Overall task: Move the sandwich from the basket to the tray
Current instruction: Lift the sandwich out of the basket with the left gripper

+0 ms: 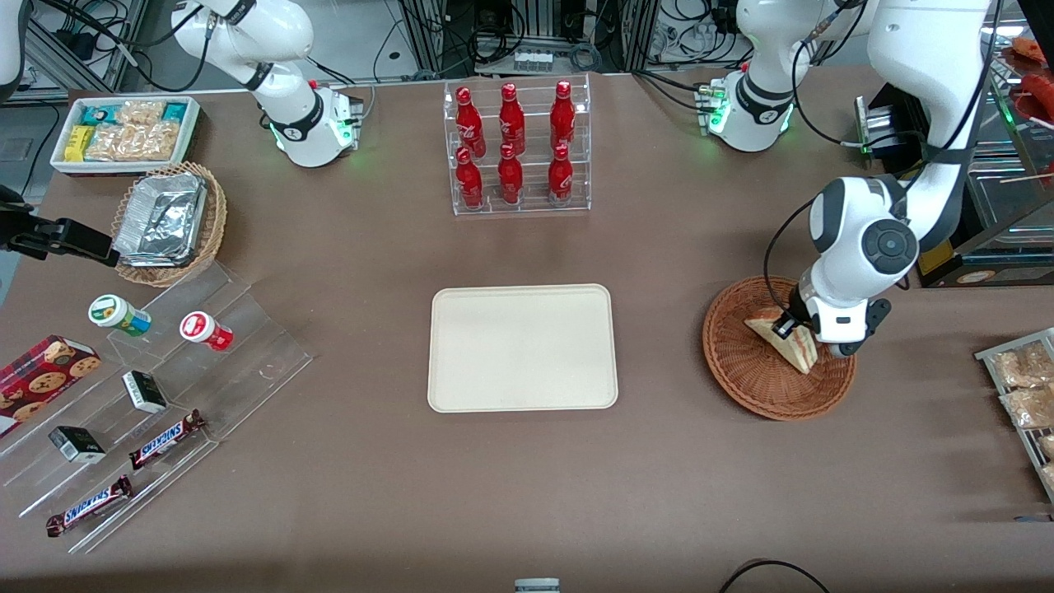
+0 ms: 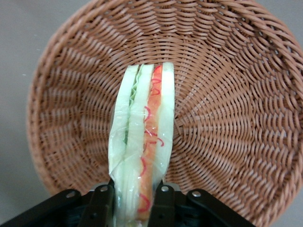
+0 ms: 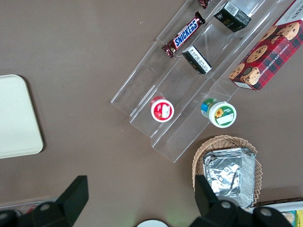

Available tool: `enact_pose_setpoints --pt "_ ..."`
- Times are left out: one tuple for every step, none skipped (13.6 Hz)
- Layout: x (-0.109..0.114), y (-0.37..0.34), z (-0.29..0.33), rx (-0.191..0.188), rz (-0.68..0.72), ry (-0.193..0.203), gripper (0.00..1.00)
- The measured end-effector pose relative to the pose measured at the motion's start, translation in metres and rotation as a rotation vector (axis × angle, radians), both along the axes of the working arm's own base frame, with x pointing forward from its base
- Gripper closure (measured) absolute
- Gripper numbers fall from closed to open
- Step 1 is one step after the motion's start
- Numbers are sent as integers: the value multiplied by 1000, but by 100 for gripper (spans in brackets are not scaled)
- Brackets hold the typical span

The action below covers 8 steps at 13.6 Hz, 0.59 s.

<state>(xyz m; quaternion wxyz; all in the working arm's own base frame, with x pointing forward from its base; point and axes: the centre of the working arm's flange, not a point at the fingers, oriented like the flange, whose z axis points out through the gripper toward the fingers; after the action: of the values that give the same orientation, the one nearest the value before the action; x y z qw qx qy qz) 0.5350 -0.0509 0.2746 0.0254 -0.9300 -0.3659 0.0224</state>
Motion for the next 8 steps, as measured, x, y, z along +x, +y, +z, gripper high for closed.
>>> enact_pose_setpoints --pt "2 0 15 3 -30 9 81" --pt "5 -1 33 5 -66 22 82" --pt "9 -3 52 6 -100 33 82" --pt "13 -10 70 6 -137 44 82" --pt "15 -23 85 5 -175 52 82" --pt "16 -44 98 3 -220 59 82" --pt "14 -72 107 0 -270 59 82" --pt "9 -103 114 -5 -326 52 82"
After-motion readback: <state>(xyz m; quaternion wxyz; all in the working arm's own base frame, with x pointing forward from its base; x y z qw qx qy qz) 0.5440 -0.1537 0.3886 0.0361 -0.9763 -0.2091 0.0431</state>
